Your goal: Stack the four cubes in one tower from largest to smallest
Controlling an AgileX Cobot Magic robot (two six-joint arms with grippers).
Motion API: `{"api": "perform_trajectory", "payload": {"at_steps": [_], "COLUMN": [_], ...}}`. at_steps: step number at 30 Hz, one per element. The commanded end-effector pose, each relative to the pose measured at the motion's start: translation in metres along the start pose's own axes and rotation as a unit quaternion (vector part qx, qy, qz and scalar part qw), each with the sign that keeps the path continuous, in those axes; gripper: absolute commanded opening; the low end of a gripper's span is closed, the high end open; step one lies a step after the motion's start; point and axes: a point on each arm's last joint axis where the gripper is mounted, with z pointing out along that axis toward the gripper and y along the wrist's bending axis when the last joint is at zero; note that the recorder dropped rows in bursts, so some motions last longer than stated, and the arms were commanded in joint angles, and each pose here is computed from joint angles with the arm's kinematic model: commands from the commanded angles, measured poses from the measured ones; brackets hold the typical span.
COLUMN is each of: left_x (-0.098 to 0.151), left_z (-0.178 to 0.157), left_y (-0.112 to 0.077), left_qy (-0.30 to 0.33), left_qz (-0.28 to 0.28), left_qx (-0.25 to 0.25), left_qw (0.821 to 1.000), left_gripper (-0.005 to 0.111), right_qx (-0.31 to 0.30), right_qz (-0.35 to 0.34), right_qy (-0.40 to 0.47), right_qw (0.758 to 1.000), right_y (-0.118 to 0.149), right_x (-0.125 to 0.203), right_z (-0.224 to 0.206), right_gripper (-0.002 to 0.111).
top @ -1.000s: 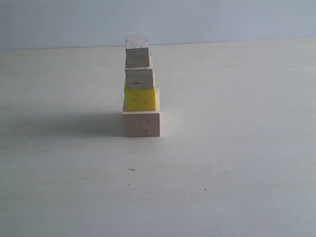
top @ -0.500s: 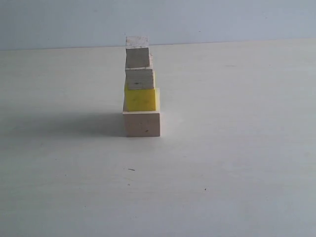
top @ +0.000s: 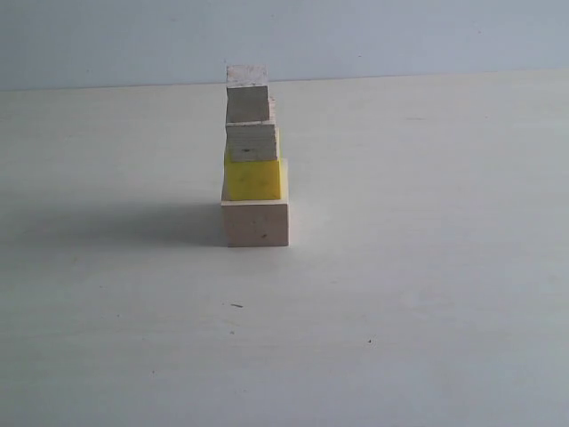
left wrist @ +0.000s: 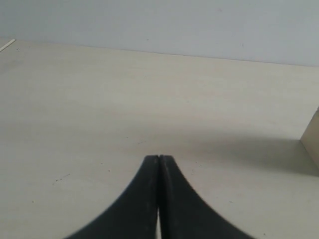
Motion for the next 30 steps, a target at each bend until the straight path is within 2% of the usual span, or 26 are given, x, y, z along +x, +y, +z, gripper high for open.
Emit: {"api": "perform_trajectory", "payload": {"at_steps": [1,17,25,30], "left_x": [-0.001,-0.001,-0.001,-0.001], "left_z": [-0.001,-0.001,-0.001,-0.001], "left_y": [0.0,0.0,0.0,0.0], "left_qy": [-0.006,-0.006,-0.006,-0.006], "left_qz": [-0.001,-0.001,-0.001,-0.001], "left_qx": [0.002,0.002,0.002,0.002], "left_qw": [1.0,1.0,1.0,1.0], "left_gripper": [0.0,0.0,0.0,0.0], "right_qx": [-0.035,-0.111,-0.116,-0.113], "right_qz": [-0.011,-0.081,-0.097,-0.092], "right_qy": [0.016,0.111,0.168,0.185], "right_qw": [0.999,0.984,0.974,0.972], "right_y": [0.006,-0.01,-0.018,-0.019], "right_x": [0.008,0.098,0.137,0.14], "right_z": [0.005,0.013,0.012,0.011], "right_gripper": [0.0,0.0,0.0,0.0]}}
